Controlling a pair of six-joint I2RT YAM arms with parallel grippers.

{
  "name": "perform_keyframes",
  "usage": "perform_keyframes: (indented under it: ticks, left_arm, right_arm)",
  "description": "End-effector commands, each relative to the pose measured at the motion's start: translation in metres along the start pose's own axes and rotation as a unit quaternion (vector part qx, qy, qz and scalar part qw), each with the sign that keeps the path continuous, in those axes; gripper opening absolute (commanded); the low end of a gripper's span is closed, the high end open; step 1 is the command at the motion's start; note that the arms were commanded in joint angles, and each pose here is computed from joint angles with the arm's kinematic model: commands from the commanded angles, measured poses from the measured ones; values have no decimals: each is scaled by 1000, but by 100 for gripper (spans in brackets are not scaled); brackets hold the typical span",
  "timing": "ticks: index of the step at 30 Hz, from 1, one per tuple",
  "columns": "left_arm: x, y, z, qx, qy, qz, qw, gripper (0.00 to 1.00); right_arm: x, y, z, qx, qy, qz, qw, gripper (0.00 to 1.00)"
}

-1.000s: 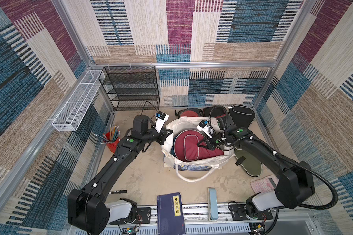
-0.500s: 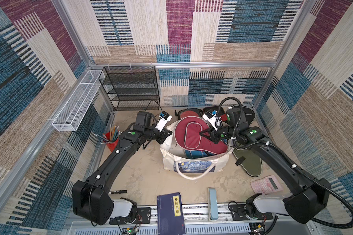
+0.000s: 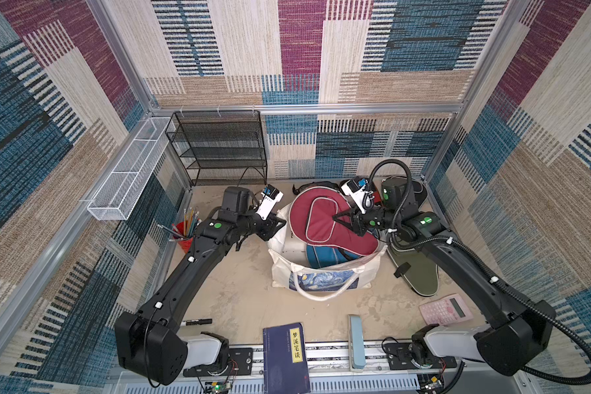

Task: Remove the ping pong set from the canvas bag
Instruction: Pick up the ping pong set from the canvas bag.

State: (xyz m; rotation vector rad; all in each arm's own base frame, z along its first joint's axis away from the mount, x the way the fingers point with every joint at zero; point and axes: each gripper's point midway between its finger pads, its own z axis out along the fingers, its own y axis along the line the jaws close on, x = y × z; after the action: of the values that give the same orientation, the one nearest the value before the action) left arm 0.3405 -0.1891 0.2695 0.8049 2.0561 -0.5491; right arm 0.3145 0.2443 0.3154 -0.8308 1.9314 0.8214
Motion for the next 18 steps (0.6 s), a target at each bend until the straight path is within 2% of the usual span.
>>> perform_keyframes:
  ticks: [1,3,5,9,14,18]
  left_arm:
    - [-17,6,-13,-21,-34,7,999,69]
    - [-25,6,-23,-22,-53,7,998,80]
    - [-35,2,-34,-8,-78,2,997,87]
    - [-58,-23,-54,79,-142,0,987,97]
    - [-87,-56,-72,195,-198,11,960,99]
    - [-96,-60,-71,233,-216,2,948,95]
  right_arm:
    - [-44,12,-14,-20,-76,-28,997,0]
    - [-51,14,-20,-20,-86,-29,996,0]
    - [-58,17,-25,-26,-96,-31,995,0]
    - [-70,27,-35,-54,-116,-44,991,0]
    - [-77,43,-38,-110,-121,-63,985,0]
    - [-80,54,-38,-147,-126,-74,978,0]
